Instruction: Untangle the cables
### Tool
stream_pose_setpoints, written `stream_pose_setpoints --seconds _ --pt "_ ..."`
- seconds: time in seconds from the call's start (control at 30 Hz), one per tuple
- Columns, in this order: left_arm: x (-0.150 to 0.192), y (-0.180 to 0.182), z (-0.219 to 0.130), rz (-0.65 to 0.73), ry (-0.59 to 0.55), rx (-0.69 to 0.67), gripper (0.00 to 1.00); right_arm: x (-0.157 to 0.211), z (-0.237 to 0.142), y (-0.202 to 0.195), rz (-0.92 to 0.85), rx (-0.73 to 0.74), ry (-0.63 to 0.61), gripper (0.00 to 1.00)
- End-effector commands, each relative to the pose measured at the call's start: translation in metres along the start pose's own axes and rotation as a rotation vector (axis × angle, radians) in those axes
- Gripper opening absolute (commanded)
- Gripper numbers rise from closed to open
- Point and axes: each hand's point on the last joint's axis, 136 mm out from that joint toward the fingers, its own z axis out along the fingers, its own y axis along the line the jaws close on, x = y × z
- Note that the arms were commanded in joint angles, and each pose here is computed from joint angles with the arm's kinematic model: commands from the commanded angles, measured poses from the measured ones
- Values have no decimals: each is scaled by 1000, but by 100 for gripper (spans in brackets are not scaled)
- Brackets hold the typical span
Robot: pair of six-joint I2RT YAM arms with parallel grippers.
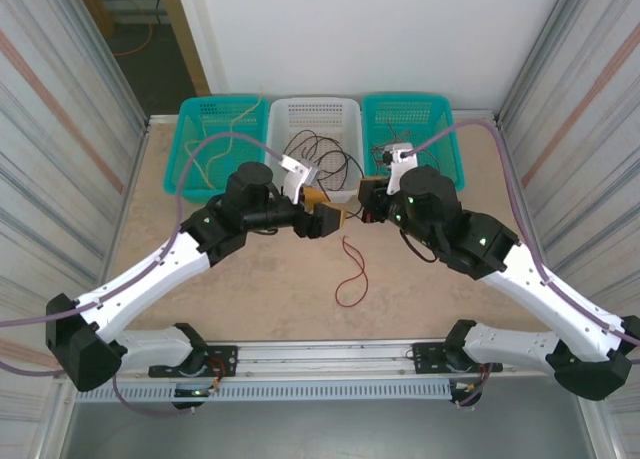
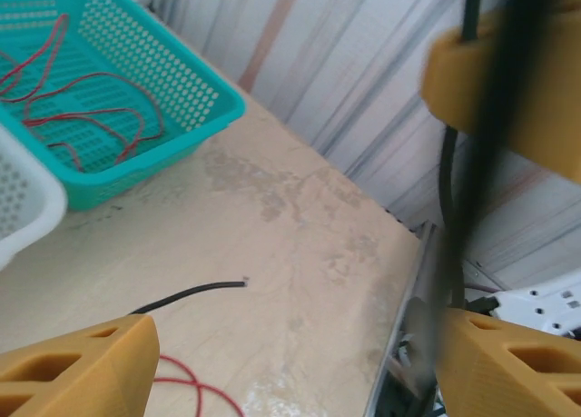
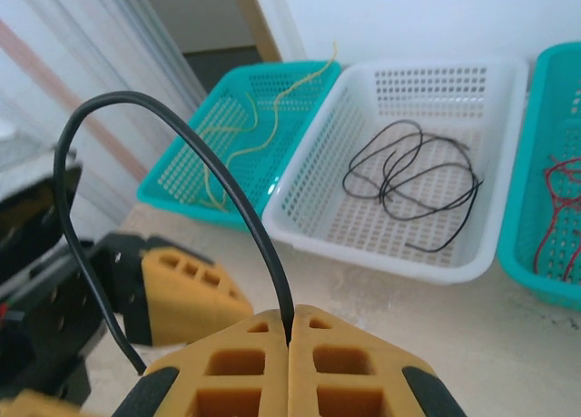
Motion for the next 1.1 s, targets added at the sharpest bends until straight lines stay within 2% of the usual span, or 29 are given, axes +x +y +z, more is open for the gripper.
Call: stream_pose_setpoints --seconds 0.0,0.3,0.6,0.7,0.83,1.07 --pt "-12 -21 -1 8 -41 88 78 -31 -11 -8 9 22 -77 0" --pt "-2 -26 2 -3 -43 113 80 -72 -9 -3 133 -112 -128 0" --pt "-4 -26 0 26 -37 98 79 -84 -5 7 178 -181 -132 0" --pt "-6 -28 -1 28 -39 102 65 -86 -6 6 189 -181 -140 0" --pt "-6 -28 0 26 -33 103 40 -89 -5 2 218 -186 -153 0" --pt "-4 -26 3 18 -22 102 11 -87 -3 -3 247 -197 -148 0"
